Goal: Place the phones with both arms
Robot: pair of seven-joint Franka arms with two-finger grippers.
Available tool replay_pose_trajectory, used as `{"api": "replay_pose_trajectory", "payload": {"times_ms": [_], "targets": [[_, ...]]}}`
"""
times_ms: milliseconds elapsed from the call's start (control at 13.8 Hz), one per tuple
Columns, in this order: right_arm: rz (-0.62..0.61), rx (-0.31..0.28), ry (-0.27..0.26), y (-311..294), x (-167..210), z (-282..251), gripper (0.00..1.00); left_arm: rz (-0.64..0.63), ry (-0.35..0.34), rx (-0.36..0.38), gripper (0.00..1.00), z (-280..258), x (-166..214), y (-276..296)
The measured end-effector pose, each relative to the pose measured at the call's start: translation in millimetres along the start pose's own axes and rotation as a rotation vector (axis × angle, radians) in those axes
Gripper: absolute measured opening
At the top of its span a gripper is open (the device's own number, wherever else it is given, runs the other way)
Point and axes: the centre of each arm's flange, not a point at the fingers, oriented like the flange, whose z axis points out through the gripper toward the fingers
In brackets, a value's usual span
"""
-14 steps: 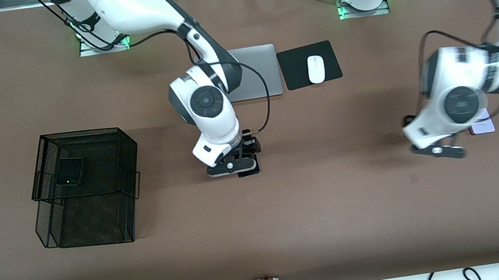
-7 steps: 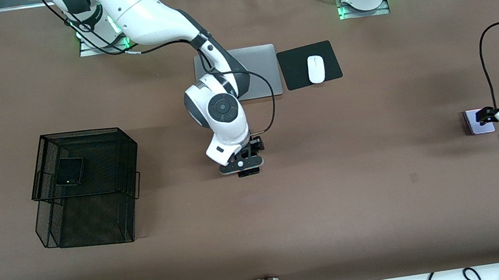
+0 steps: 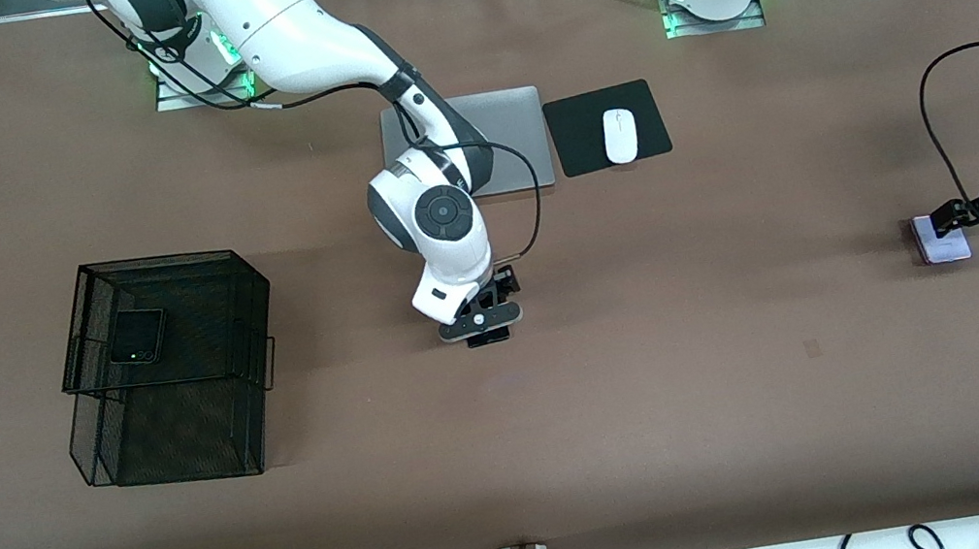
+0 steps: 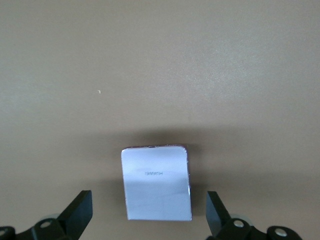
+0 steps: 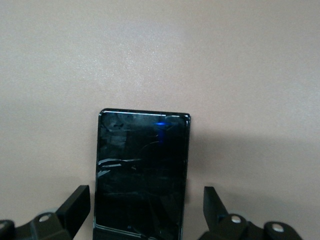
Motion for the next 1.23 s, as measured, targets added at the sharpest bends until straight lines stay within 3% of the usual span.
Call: {"api": "replay_pose_trajectory", "payload": {"times_ms": [290, 580, 797, 942, 1087, 1232], "targets": [[-0.006, 0.001, 0.005, -0.7, -0.7, 3.7, 1.0, -0.042, 0.02, -0.024, 1.0, 32.5, -11.9, -12.5], [-0.013, -0.008, -0.002, -2.0, -5.6, 17.7, 1.0, -0.101, 0.052, -0.107, 1.0, 56.9, -24.2, -27.6], [-0.018, 0.0, 0.013, -5.3, -5.9, 17.3, 1.0, -0.112, 0.072, -0.113, 1.0, 63.4, -25.2, -30.2], [-0.019, 0.005, 0.024, -6.0, -4.8, 16.4, 0.96, -0.11, 0.077, -0.115, 1.0, 64.4, -23.8, -27.8], [-0.021, 0.01, 0.031, -7.2, -3.6, 11.6, 0.8, -0.108, 0.086, -0.116, 1.0, 61.5, -19.5, -24.9], [-0.022, 0.011, 0.033, -7.6, -3.8, 12.5, 0.8, -0.105, 0.089, -0.119, 1.0, 60.3, -16.7, -21.0]]}}
